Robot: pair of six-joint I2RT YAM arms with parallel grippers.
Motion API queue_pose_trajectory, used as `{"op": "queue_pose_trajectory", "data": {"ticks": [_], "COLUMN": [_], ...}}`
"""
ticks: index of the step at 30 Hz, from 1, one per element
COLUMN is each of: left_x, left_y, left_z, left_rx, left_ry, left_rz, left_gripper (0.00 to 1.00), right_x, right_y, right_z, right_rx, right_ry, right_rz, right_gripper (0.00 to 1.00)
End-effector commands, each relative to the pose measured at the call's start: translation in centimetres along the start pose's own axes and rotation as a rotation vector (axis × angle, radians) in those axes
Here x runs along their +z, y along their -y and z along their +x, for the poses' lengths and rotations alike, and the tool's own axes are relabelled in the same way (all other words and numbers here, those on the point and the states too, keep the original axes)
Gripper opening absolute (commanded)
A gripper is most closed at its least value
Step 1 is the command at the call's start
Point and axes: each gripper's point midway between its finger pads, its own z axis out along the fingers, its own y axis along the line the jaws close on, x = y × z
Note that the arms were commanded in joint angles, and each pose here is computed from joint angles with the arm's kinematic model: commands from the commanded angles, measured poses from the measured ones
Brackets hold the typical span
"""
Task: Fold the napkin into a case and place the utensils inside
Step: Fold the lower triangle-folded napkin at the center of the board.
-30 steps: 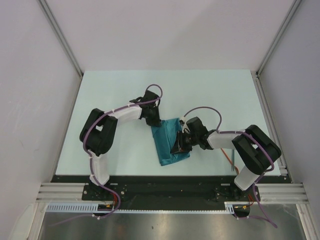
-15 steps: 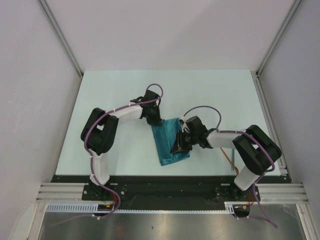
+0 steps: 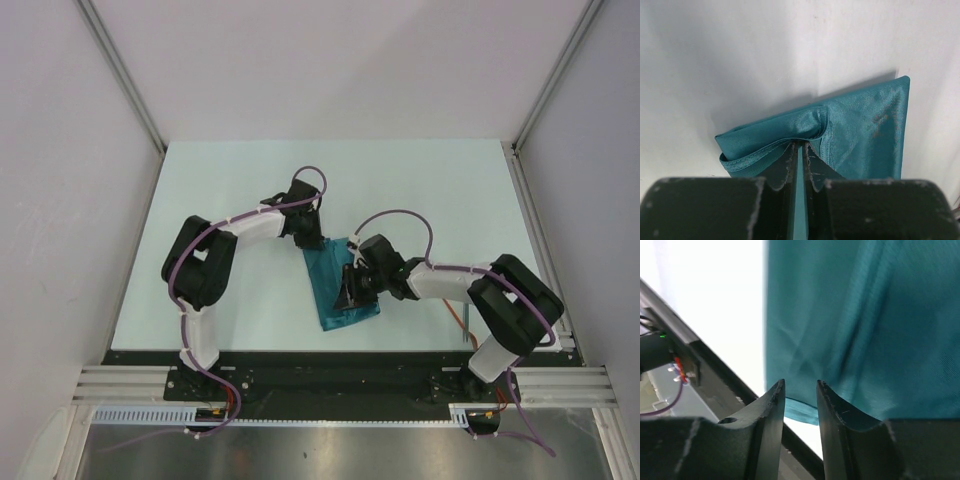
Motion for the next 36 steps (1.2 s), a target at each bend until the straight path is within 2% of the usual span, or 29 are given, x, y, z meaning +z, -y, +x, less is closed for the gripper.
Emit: {"op": "queue_pose_trajectory", "data": {"ticks": [1, 7, 9, 12, 15, 17, 20, 21, 22, 23, 24, 26, 27, 28, 31, 36], "left_x": [0.0, -0.3, -0.9, -2.6, -4.8, -6.3, -7.5, -8.2, -8.7, -8.5, -9.8, -9.9, -11.0, -11.1, -10.9, -10.3], "left_y": [0.5, 0.5, 0.8, 1.6, 2.5, 2.9, 3.7, 3.8, 4.6, 3.9, 4.7, 5.1, 6.2, 7.2, 8.0, 7.8], "left_z": [-0.6, -0.9, -1.0, -1.4, -2.0, -1.5, -0.3, 0.4, 1.4, 2.7, 2.7, 5.6, 5.4, 7.1, 10.5, 14.0], "left_rx": [0.012, 0.021, 0.027, 0.049, 0.077, 0.099, 0.145, 0.17, 0.206, 0.227, 0.257, 0.326, 0.367, 0.422, 0.55, 0.72], "left_ry": [0.029, 0.038, 0.041, 0.062, 0.093, 0.096, 0.104, 0.116, 0.121, 0.117, 0.165, 0.163, 0.229, 0.226, 0.21, 0.197], "left_rz": [0.014, 0.007, 0.021, 0.045, 0.073, 0.088, 0.117, 0.13, 0.151, 0.134, 0.164, 0.187, 0.221, 0.246, 0.262, 0.226], "left_gripper": [0.11, 0.11, 0.15, 0.25, 0.42, 0.45, 0.49, 0.48, 0.45, 0.35, 0.31, 0.26, 0.25, 0.25, 0.36, 0.46], "right_x": [1.4, 0.5, -0.4, -1.6, -2.4, -2.7, -2.7, -2.6, -2.6, -2.5, -2.3, -2.0, -2.0, -1.9, -1.8, -1.4], "right_y": [2.3, 0.7, 0.2, 0.0, 0.5, 0.8, 1.3, 1.4, 1.4, 1.6, 1.9, 1.8, 1.8, 1.9, 1.9, 2.6], "right_z": [1.8, 0.4, 0.1, -0.2, 0.1, 0.4, 0.4, 0.4, 0.4, 0.6, 0.8, 0.4, 0.4, 0.5, 0.4, 0.8], "right_rx": [0.029, 0.003, 0.004, 0.022, 0.058, 0.078, 0.112, 0.115, 0.116, 0.121, 0.128, 0.121, 0.121, 0.125, 0.133, 0.146], "right_ry": [-0.03, 0.008, 0.02, 0.03, 0.032, 0.035, 0.041, 0.043, 0.04, 0.035, 0.025, 0.036, 0.036, 0.032, 0.03, 0.028], "right_rz": [0.035, 0.01, 0.016, 0.026, 0.028, 0.01, -0.012, -0.017, -0.024, -0.022, -0.016, -0.034, -0.044, -0.046, -0.064, -0.058], "right_gripper": [0.34, 0.34, 0.36, 0.4, 0.42, 0.41, 0.31, 0.24, 0.2, 0.18, 0.11, 0.05, 0.02, 0.01, 0.0, 0.0]}}
